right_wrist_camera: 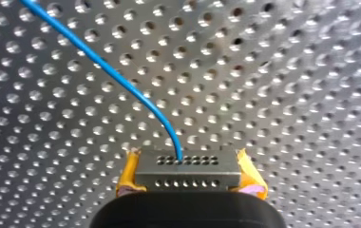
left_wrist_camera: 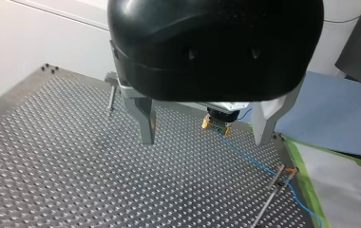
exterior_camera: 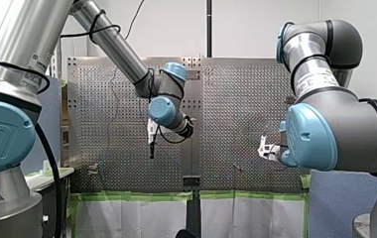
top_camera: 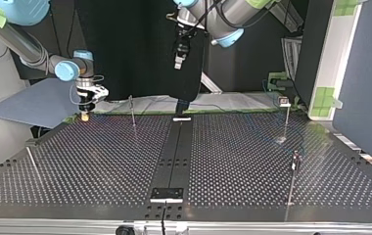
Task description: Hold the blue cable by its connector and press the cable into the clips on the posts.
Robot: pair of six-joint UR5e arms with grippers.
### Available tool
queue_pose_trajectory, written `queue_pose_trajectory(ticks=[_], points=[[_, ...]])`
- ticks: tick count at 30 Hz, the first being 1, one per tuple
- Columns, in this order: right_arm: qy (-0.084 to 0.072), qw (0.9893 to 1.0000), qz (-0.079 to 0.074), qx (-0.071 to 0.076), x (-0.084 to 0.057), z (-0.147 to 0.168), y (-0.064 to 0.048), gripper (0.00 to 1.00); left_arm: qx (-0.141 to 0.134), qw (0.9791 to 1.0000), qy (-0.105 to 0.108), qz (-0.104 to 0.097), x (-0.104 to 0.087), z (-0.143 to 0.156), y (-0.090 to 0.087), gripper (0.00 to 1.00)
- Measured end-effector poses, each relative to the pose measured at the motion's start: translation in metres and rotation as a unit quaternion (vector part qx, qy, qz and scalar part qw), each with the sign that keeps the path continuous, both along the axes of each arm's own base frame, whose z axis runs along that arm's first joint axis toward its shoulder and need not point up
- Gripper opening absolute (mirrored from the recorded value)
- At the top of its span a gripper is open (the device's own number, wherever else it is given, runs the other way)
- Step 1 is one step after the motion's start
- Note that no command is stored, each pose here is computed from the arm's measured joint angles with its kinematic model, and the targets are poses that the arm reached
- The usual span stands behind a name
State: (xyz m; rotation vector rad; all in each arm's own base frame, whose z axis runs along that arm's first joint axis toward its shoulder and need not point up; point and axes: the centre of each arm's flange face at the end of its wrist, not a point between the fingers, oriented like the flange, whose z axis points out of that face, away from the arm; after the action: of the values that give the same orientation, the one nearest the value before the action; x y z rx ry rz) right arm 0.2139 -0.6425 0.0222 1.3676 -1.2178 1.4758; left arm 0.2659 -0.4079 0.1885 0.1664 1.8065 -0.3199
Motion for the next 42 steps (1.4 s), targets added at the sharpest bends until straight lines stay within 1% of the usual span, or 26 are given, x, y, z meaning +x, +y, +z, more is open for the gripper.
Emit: queue_pose_trajectory(ticks=[5, 7, 11, 15, 20, 27, 30, 32, 34, 36, 39, 42], points=[[-0.002, 0.9999, 0.001, -0.013, 0.002, 0.022, 0.002, 0.00, -0.015, 0.9998, -0.013, -0.001, -0.009, 0.007, 0.009, 1.00], [-0.003, 0.9998, 0.003, -0.020, 0.004, 0.033, 0.002, 0.00, -0.021, 0.9996, -0.018, -0.001, -0.012, 0.010, 0.012, 1.00], [-0.004, 0.9996, 0.007, -0.029, 0.010, 0.053, 0.004, 0.00, -0.035, 0.9989, -0.030, 0.001, -0.018, 0.016, 0.021, 1.00], [-0.005, 0.9994, 0.005, -0.035, 0.013, 0.069, 0.010, 0.00, -0.050, 0.9979, -0.041, 0.002, -0.024, 0.021, 0.029, 1.00], [-0.008, 0.9993, -0.003, -0.035, 0.013, 0.085, 0.024, 0.00, -0.066, 0.9961, -0.058, 0.005, -0.034, 0.028, 0.040, 1.00], [-0.013, 0.9996, -0.016, -0.022, 0.011, 0.099, 0.043, 0.00, -0.087, 0.9930, -0.079, 0.009, -0.047, 0.035, 0.055, 1.00], [-0.020, 0.9995, -0.018, -0.017, 0.008, 0.106, 0.051, 0.00, -0.096, 0.9913, -0.089, 0.018, -0.053, 0.038, 0.062, 1.00], [-0.028, 0.9994, -0.019, -0.013, 0.008, 0.113, 0.054, 0.00, -0.100, 0.9904, -0.093, 0.024, -0.056, 0.037, 0.067, 1.00], [-0.035, 0.9992, -0.017, -0.012, 0.010, 0.122, 0.057, 0.00, -0.101, 0.9901, -0.094, 0.027, -0.059, 0.034, 0.070, 1.00], [-0.037, 0.9991, -0.015, -0.015, 0.012, 0.130, 0.059, 0.00, -0.102, 0.9900, -0.094, 0.027, -0.063, 0.029, 0.074, 1.00], [-0.036, 0.9990, -0.012, -0.024, 0.015, 0.144, 0.061, 0.00, -0.102, 0.9901, -0.093, 0.024, -0.069, 0.022, 0.078, 1.00], [-0.033, 0.9987, -0.009, -0.038, 0.016, 0.160, 0.062, 0.00, -0.102, 0.9903, -0.093, 0.018, -0.075, 0.014, 0.082, 1.00]])
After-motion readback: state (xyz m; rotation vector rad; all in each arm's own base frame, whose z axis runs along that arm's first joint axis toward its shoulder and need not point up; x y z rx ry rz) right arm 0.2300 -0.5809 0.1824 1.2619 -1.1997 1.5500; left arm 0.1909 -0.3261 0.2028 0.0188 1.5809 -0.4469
